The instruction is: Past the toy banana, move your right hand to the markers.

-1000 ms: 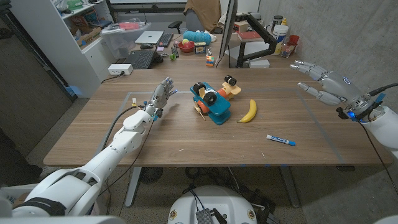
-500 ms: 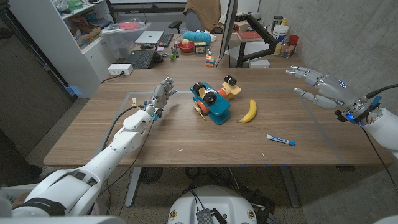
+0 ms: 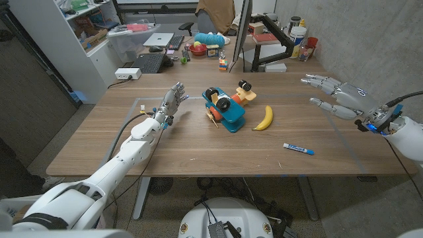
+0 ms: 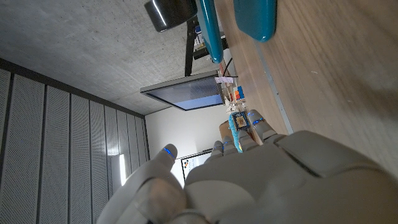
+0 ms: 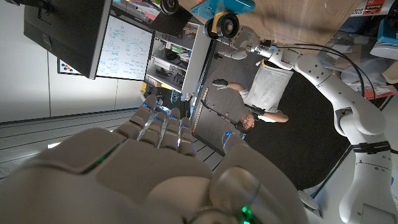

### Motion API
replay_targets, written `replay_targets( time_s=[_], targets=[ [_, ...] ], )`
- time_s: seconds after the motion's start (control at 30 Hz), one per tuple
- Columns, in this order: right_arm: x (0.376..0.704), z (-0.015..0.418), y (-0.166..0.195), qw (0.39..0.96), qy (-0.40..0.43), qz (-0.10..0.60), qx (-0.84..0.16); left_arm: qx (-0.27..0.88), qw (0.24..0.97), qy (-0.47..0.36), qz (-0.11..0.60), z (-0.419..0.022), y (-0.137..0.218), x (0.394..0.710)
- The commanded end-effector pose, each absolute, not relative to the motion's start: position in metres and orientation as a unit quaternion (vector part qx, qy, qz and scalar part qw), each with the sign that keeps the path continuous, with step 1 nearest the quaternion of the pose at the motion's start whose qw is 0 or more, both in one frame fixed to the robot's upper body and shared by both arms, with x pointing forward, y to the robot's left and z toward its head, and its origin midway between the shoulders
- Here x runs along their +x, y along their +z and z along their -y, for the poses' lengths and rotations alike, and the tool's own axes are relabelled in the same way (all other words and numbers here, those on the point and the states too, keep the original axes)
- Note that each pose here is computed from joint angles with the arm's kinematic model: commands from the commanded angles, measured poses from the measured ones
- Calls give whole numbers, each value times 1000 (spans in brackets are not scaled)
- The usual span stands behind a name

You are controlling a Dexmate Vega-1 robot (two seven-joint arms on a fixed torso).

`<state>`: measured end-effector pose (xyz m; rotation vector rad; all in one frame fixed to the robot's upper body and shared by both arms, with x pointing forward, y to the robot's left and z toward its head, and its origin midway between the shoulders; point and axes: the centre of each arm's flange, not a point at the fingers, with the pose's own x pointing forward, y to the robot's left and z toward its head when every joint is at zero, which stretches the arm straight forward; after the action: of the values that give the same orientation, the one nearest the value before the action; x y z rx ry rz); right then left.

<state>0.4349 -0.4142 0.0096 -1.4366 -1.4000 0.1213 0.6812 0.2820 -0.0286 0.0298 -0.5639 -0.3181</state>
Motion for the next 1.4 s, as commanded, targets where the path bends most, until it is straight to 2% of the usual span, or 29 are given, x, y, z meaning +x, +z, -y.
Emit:
replay_targets(
  time_s=[0.03,1.4],
  targets=[
    [438,409,5,529,58,583,-614,16,948,-159,275,-280,-31,679],
    [453,401,-10,525,69,558,-639,26,944,-169,282,-275,-27,675]
  ],
)
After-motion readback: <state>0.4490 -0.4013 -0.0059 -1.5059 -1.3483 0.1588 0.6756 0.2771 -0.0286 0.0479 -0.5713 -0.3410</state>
